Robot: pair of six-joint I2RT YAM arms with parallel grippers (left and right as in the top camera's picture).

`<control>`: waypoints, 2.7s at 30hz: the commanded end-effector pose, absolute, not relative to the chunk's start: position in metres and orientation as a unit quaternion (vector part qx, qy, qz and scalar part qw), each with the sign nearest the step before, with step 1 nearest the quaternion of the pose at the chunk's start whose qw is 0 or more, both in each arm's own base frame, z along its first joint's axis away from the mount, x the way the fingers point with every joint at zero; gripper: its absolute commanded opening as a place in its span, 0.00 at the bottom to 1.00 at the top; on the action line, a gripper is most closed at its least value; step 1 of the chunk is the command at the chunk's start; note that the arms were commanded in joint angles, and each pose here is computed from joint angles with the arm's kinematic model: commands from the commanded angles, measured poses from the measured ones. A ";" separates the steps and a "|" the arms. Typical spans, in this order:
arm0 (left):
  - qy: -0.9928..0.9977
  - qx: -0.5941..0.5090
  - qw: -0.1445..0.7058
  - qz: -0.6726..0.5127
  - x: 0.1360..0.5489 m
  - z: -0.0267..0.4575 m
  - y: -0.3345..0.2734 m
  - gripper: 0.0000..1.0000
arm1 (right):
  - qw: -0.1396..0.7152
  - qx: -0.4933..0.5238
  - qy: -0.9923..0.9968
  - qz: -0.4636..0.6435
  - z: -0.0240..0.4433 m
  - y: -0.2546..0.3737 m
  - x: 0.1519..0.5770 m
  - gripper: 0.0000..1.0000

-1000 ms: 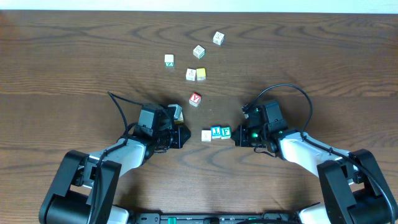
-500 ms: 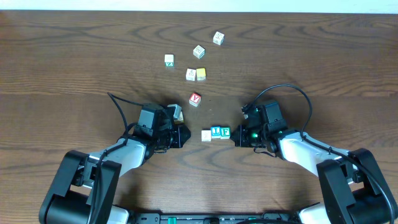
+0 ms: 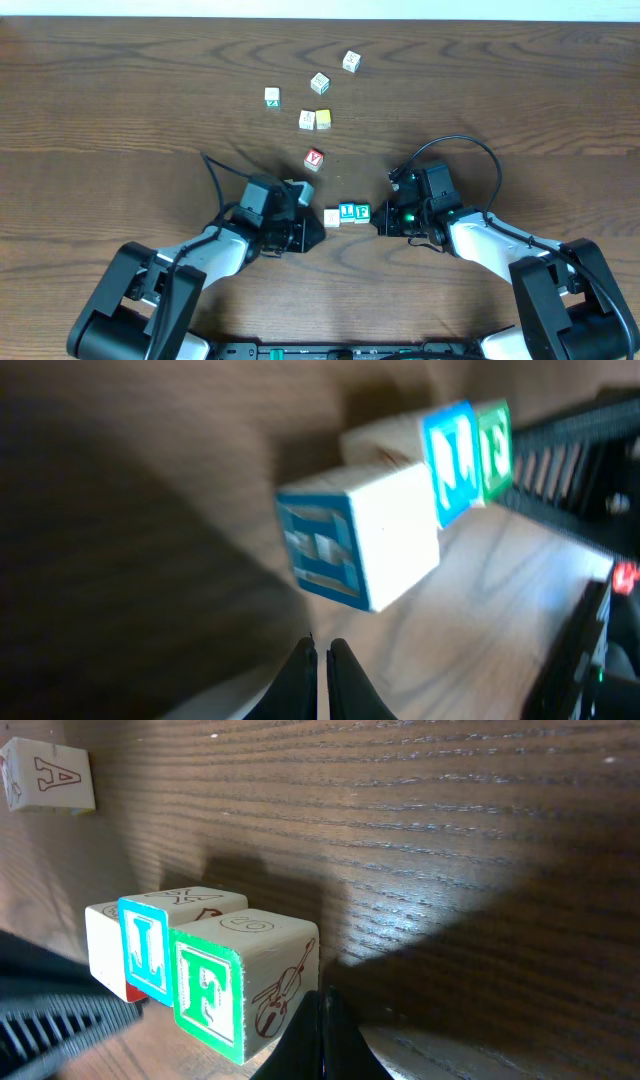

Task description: Lift 3 blocks

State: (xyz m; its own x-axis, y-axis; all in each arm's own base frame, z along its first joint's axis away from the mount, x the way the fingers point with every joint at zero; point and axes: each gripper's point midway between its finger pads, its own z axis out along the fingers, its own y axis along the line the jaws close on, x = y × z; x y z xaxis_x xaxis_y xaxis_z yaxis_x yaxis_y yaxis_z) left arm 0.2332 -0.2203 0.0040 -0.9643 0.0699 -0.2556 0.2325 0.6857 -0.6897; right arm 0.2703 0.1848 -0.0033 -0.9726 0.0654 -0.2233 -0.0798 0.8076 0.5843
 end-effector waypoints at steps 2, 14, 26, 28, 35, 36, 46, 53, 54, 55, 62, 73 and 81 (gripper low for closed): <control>0.910 0.110 0.085 -0.391 0.217 0.003 -0.231 0.07 | 0.110 -0.011 0.948 0.297 -0.013 0.183 0.264 0.01; 0.917 0.099 0.118 -0.369 0.231 0.001 -0.230 0.07 | 0.110 -0.014 0.949 0.297 -0.013 0.182 0.264 0.01; 0.917 0.081 0.142 -0.365 0.244 0.004 -0.230 0.07 | 0.109 -0.014 0.949 0.297 -0.013 0.182 0.263 0.01; 0.918 0.078 0.145 -0.361 0.246 0.004 -0.229 0.07 | 0.109 -0.014 0.949 0.296 -0.013 0.182 0.263 0.01; 0.913 0.075 0.159 -0.369 0.252 0.009 -0.233 0.07 | 0.110 -0.016 0.949 0.296 -0.013 0.182 0.264 0.01; 0.912 0.075 0.160 -0.370 0.252 0.010 -0.233 0.07 | 0.110 -0.016 0.949 0.295 -0.013 0.182 0.264 0.01; 0.912 0.077 0.157 -0.371 0.250 0.009 -0.235 0.07 | 0.111 -0.016 0.949 0.295 -0.013 0.182 0.264 0.01; 0.914 0.083 0.160 -0.364 0.248 0.008 -0.238 0.07 | 0.111 -0.016 0.949 0.295 -0.013 0.182 0.264 0.01; 0.913 0.084 0.161 -0.365 0.249 0.008 -0.238 0.07 | 0.111 -0.016 0.949 0.295 -0.013 0.182 0.264 0.01; 0.913 0.084 0.161 -0.365 0.249 0.009 -0.238 0.07 | 0.111 -0.016 0.949 0.295 -0.013 0.182 0.264 0.01; 0.915 0.085 0.152 -0.365 0.244 0.007 -0.238 0.07 | 0.110 -0.016 0.949 0.294 -0.013 0.182 0.264 0.01; 0.919 0.135 0.086 -0.361 0.206 -0.006 -0.238 0.07 | 0.055 0.003 0.966 0.254 -0.027 0.166 0.238 0.01; 0.918 0.136 0.093 -0.362 0.209 -0.004 -0.238 0.07 | 0.045 -0.020 0.957 0.285 -0.021 0.181 0.231 0.01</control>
